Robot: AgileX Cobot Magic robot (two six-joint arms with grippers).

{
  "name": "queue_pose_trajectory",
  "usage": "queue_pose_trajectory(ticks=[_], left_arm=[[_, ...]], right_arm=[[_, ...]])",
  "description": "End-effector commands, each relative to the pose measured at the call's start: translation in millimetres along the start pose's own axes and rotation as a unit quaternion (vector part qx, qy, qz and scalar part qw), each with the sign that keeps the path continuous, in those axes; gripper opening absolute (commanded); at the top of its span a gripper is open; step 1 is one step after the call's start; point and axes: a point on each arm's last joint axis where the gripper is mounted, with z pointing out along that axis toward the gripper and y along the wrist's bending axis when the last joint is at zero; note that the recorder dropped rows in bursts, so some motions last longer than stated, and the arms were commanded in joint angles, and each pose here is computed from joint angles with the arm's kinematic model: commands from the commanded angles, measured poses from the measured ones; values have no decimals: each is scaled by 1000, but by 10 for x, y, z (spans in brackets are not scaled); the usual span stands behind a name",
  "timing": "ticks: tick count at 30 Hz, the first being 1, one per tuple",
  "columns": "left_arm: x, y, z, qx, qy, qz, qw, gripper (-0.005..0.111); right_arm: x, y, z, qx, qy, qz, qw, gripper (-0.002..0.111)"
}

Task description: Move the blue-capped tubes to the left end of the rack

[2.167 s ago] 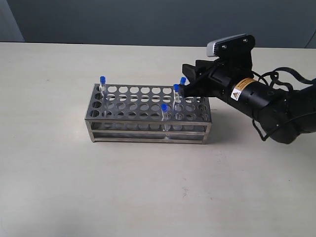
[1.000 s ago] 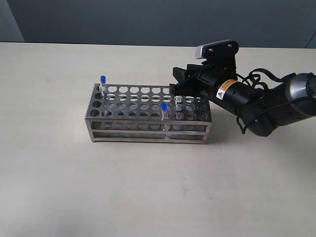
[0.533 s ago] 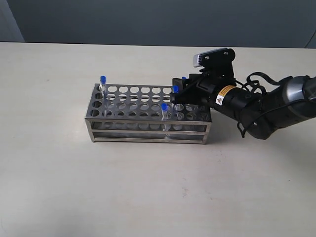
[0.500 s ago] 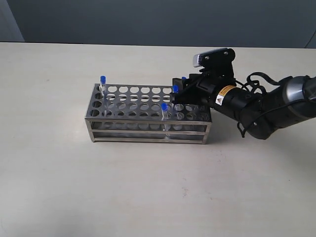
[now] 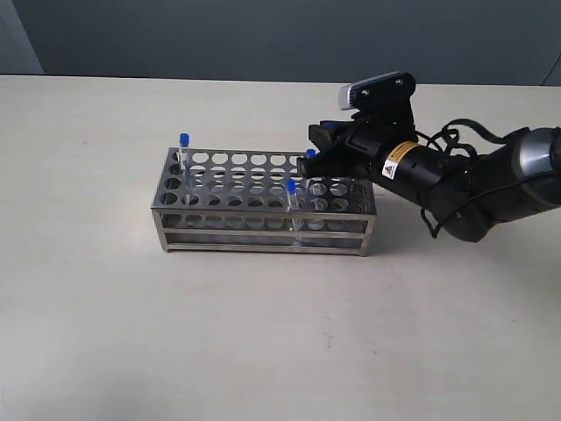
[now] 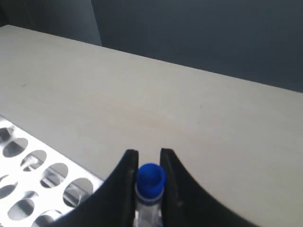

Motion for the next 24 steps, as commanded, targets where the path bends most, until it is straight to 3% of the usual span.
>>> queue_pose_trajectory(ticks=[1, 6, 13, 18, 24], left_arm=[[12, -5, 0, 5, 1, -2, 1000, 0], [12, -5, 0, 5, 1, -3, 1000, 0], [12, -5, 0, 5, 1, -3, 1000, 0], [12, -5, 0, 5, 1, -3, 1000, 0], [12, -5, 0, 5, 1, -3, 1000, 0]], right_arm=[[-401, -9, -189, 11, -44, -46, 998, 0], [-743, 133, -228, -25, -65, -78, 995, 0], [-1043, 856, 116, -126, -81, -112, 982, 0], [-910, 1226, 295, -168, -68, -123, 976, 0], [-671, 1388, 483, -186, -37, -125, 974, 0]])
